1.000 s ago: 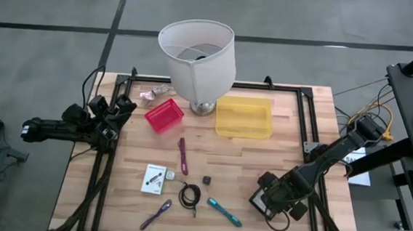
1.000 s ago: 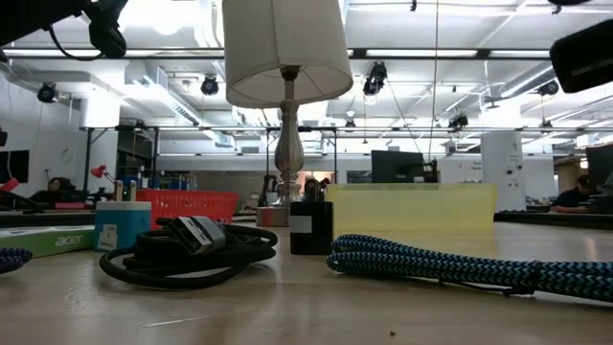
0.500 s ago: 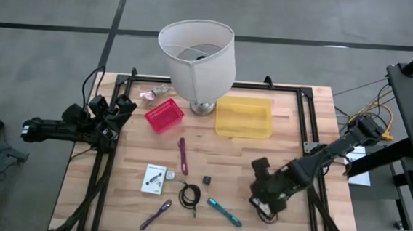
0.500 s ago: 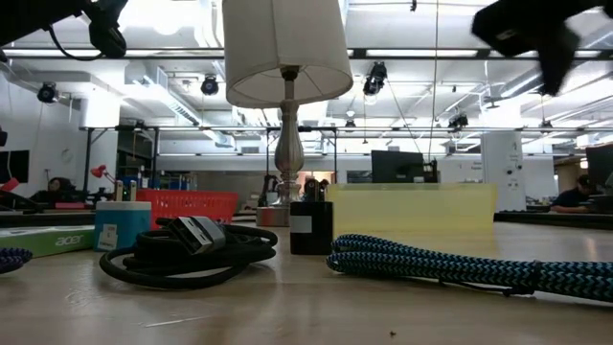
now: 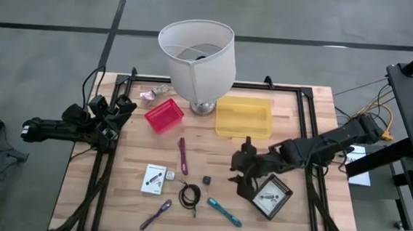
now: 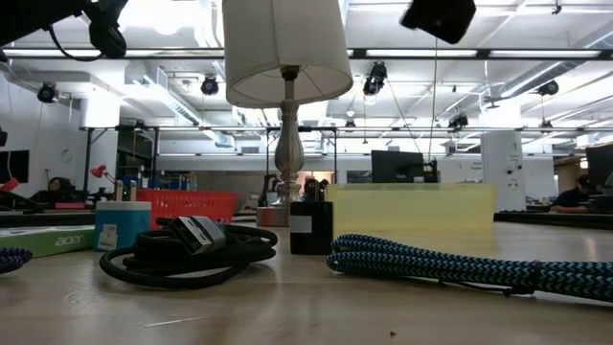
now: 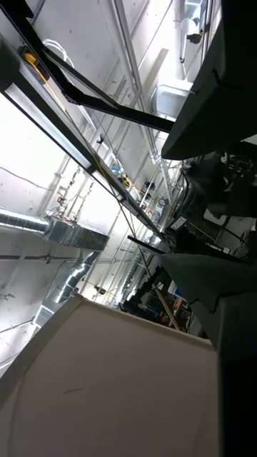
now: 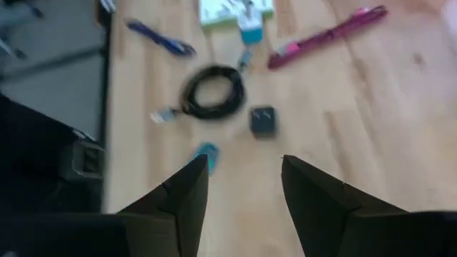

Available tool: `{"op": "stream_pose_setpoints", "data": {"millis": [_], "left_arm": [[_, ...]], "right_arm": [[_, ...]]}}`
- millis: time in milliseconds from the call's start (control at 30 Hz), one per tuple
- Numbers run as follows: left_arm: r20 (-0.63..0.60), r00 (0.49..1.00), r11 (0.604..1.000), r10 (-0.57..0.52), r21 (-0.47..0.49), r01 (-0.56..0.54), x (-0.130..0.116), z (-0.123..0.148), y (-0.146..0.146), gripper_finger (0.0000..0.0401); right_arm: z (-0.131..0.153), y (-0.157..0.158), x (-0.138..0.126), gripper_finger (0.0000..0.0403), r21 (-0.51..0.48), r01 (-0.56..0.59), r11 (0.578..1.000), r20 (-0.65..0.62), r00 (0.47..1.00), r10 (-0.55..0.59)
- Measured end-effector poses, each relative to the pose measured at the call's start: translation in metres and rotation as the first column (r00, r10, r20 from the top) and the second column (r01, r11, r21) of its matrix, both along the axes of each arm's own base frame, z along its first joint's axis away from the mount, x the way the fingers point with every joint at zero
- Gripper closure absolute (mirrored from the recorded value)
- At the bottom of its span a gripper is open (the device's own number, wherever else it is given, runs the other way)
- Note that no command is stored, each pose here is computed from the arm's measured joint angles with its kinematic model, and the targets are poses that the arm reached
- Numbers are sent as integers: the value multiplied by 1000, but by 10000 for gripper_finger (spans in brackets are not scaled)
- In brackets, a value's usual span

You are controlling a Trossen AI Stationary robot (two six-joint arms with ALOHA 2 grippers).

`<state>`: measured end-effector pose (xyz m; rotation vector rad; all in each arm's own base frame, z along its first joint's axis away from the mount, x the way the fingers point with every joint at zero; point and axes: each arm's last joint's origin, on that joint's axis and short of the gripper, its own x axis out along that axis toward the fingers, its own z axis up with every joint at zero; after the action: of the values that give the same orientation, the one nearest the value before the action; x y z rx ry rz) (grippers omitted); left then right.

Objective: Pick and place items into bin
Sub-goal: Put the blue charger cable into the yellow bin

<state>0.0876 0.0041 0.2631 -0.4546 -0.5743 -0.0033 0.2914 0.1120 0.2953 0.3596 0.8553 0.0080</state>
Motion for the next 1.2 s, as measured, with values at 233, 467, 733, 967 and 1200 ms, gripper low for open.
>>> {"op": "stream_pose_setpoints", "data": {"millis": [233,467,733,967,1200], "left_arm": [[0,1000,1000,0,0,0,0,0,0,191],[-2,1000,1000,0,0,0,0,0,0,191],[-11,1000,1000,0,-1,0,2,-1,0,191],[-14,1000,1000,-1,-1,1,2,-1,0,191],[-18,1000,1000,17,-12,-17,3,-1,1,191]], "right_arm": [[-10,16,9,223,49,-18,999,5,1000,17],[-41,50,21,195,161,-189,969,-105,973,207],[-91,85,26,186,134,-235,963,-250,932,262],[-118,102,22,188,114,-258,959,-322,904,282],[-145,114,21,189,96,-261,960,-383,881,278]]}}
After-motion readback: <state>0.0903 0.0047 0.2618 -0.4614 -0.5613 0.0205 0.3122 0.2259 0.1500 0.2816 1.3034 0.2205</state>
